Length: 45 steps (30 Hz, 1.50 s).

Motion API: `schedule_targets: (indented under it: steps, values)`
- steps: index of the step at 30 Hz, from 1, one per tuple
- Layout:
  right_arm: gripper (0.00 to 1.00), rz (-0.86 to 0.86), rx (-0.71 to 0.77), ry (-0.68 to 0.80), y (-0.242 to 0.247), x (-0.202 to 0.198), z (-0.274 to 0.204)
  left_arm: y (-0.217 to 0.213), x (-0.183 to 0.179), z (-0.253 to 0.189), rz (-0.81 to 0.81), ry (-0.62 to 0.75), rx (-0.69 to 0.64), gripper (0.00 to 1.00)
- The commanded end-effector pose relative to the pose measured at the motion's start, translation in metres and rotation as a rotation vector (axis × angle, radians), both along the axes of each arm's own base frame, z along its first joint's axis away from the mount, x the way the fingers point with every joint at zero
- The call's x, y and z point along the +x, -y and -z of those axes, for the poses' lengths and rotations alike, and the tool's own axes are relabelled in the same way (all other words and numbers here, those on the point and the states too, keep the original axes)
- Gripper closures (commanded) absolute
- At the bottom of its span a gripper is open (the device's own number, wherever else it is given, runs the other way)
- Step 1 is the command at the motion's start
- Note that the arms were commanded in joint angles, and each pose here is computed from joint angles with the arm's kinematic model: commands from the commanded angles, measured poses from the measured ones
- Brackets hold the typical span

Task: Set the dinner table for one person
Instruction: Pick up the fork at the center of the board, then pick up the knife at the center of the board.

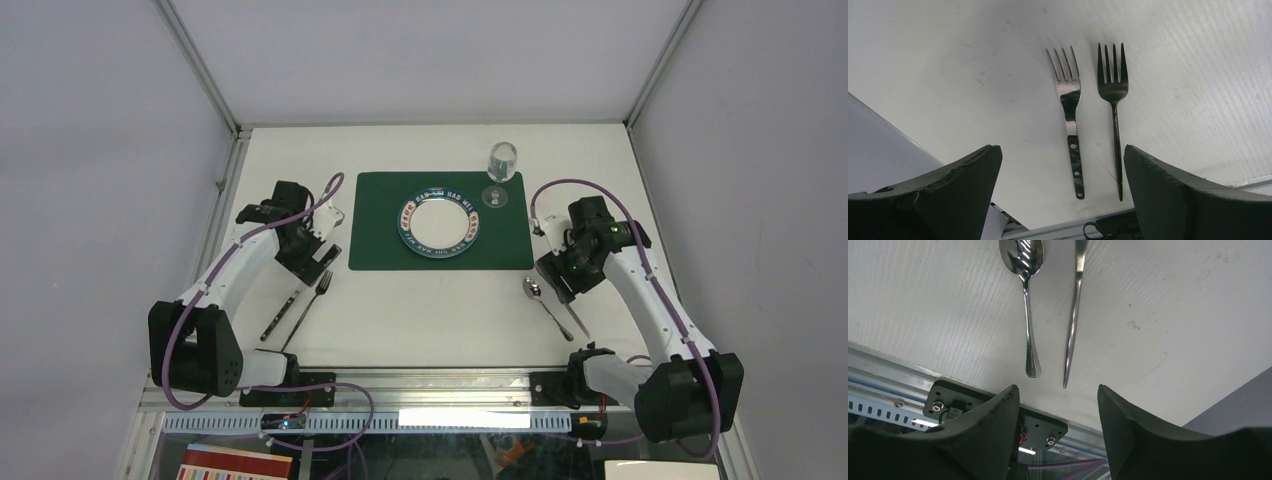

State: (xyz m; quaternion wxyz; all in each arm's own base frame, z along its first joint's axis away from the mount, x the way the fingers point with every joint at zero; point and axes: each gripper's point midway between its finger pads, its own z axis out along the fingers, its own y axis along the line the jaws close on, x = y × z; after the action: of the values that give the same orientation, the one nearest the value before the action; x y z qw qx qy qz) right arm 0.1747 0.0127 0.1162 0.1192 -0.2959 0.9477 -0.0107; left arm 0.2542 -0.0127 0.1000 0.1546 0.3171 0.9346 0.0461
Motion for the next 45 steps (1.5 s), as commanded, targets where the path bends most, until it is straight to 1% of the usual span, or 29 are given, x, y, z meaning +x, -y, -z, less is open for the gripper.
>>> schedule_targets:
  steps: [1,7,11,18,26,37,45]
  values:
    - [0.39,-0.037,0.058,-0.016,-0.009,0.003,0.006,0.0,-0.001,0.0,0.046,0.045,-0.026,0.02]
    - [0.41,-0.042,0.066,-0.03,-0.008,0.003,0.017,-0.009,-0.013,0.014,0.041,0.014,-0.021,0.06]
    - [0.42,-0.045,0.08,-0.041,-0.008,0.002,0.02,-0.024,-0.021,0.023,0.024,-0.011,-0.017,0.09]
    - [0.43,-0.045,0.108,-0.033,-0.009,0.007,0.024,-0.042,-0.027,0.033,0.004,-0.019,-0.065,0.11]
    - [0.43,-0.03,0.128,-0.052,-0.008,0.005,0.036,-0.031,-0.035,0.038,0.025,0.01,-0.152,0.13]
    - [0.47,-0.024,0.151,-0.057,-0.01,0.006,0.038,-0.031,-0.049,0.057,0.021,-0.008,-0.155,0.15]
    - [0.47,-0.031,0.157,-0.094,-0.011,0.002,0.047,-0.037,-0.053,0.063,0.001,-0.008,-0.14,0.16]
